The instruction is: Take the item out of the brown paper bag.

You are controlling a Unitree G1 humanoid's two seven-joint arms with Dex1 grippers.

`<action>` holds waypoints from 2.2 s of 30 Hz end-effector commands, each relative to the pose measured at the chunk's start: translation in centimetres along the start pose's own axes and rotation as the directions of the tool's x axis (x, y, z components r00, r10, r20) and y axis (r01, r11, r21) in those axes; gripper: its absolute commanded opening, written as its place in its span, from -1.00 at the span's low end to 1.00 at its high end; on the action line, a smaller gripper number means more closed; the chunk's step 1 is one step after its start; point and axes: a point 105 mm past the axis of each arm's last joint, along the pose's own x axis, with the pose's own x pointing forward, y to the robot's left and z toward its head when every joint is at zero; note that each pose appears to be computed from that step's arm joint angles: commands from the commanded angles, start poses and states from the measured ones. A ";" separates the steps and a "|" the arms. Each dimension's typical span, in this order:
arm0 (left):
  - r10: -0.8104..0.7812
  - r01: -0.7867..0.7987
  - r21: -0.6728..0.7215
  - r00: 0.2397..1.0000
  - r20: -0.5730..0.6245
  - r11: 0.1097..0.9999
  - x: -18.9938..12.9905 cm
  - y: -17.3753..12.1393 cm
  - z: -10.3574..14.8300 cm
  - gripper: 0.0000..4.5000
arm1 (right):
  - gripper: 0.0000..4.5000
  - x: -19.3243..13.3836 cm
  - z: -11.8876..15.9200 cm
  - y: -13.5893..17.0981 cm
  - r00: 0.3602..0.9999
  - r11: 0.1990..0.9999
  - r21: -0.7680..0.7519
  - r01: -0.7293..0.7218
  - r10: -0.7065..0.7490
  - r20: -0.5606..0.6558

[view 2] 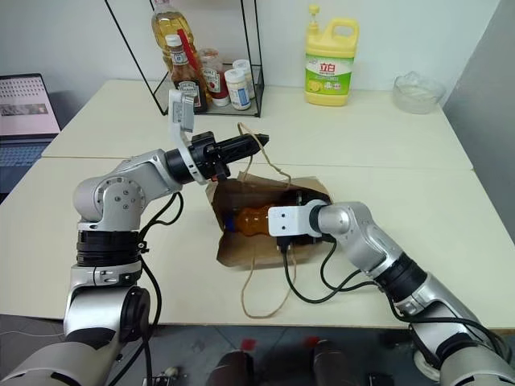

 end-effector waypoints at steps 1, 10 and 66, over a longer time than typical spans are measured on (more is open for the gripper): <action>-0.018 0.016 0.047 0.999 0.034 0.999 0.3 -0.6 1.3 -1.00 | 0.82 -0.1 -2.0 0.7 0.997 0.999 0.007 -0.034 0.034 -0.072; -0.007 0.005 0.050 0.999 0.037 0.999 0.3 -0.2 1.4 -1.00 | 0.43 -1.4 -1.0 -0.4 0.999 0.999 -0.019 0.046 -0.046 0.019; 0.070 -0.074 0.110 0.997 0.044 0.991 0.2 1.1 0.9 -1.00 | 1.00 -14.2 -17.6 -1.3 0.788 0.752 0.344 0.562 -0.360 -0.499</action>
